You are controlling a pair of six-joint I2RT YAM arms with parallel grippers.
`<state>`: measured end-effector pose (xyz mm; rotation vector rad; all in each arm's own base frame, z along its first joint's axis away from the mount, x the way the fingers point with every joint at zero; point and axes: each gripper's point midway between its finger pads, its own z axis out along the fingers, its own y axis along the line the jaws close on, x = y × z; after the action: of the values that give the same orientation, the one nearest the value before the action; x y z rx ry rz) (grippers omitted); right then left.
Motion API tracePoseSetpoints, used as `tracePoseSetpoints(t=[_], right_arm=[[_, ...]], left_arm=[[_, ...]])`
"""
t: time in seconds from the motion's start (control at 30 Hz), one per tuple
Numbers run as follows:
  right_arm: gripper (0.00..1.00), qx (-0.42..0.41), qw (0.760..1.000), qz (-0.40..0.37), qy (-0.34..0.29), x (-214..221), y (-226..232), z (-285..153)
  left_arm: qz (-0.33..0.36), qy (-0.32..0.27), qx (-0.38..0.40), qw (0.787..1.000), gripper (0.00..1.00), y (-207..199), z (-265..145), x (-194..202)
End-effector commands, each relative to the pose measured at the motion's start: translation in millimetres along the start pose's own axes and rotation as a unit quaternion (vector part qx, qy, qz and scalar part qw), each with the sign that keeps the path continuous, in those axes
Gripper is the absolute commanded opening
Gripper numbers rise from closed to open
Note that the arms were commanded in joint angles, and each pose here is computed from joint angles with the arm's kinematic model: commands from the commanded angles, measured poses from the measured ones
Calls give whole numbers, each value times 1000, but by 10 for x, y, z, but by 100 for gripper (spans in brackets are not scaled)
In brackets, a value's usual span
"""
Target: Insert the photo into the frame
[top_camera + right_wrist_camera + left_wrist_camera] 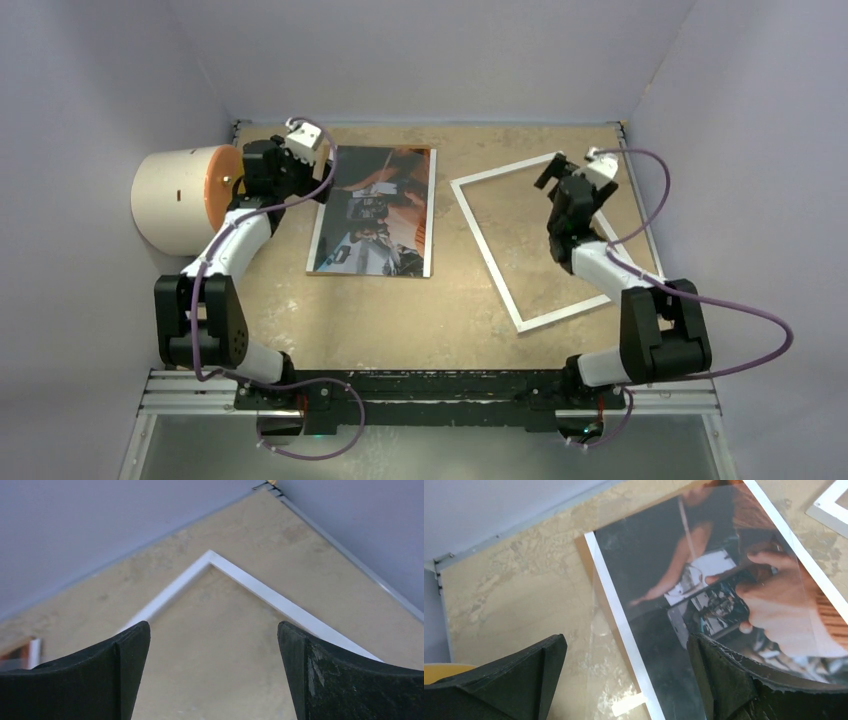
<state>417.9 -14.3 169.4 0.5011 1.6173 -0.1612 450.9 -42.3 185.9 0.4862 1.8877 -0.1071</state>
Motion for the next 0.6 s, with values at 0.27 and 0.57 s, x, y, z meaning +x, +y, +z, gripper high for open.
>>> tracePoseSetpoints(t=[0.27,0.57], right_arm=[[99,-144,949,-105,260,742,1060,-483],[98,-161,903,-203,342,1462,1223,-955]], left_arm=[[-35,138,122,982,100,-367,-149,287],[-8,210,173,962,100,-605,-276,715]])
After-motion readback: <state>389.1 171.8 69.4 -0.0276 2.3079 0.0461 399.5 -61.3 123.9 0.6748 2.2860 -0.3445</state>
